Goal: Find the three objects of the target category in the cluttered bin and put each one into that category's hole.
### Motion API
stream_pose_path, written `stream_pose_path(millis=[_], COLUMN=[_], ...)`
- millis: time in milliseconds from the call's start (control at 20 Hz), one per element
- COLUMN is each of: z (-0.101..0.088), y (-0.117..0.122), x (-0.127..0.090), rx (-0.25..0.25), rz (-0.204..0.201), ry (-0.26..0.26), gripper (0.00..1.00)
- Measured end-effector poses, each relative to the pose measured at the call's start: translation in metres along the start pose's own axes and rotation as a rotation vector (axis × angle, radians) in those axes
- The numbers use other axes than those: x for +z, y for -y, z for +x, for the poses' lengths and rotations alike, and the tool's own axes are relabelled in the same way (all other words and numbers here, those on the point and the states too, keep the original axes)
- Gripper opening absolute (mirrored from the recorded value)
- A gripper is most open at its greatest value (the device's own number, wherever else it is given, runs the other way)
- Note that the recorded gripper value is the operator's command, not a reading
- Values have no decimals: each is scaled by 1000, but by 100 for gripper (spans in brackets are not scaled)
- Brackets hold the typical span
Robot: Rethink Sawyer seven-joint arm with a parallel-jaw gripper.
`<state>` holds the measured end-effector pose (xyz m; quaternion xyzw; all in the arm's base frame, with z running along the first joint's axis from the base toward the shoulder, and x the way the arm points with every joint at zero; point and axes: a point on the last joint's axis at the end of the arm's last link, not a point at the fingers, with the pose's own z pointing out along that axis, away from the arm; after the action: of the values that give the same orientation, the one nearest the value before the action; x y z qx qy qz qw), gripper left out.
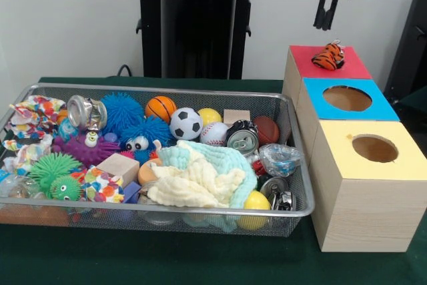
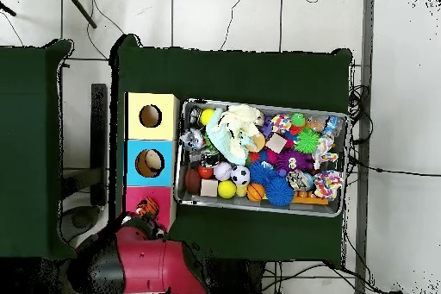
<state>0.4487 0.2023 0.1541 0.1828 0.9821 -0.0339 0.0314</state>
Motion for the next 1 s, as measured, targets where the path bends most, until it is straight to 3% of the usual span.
stream_pose_path(millis=[250, 500, 1000], z=[-1, 5, 14], y=[2, 1, -8], x=[22, 34, 33], rx=[-1, -14, -38], rz=[5, 15, 12], ry=[24, 16, 18], gripper=[0, 0, 0])
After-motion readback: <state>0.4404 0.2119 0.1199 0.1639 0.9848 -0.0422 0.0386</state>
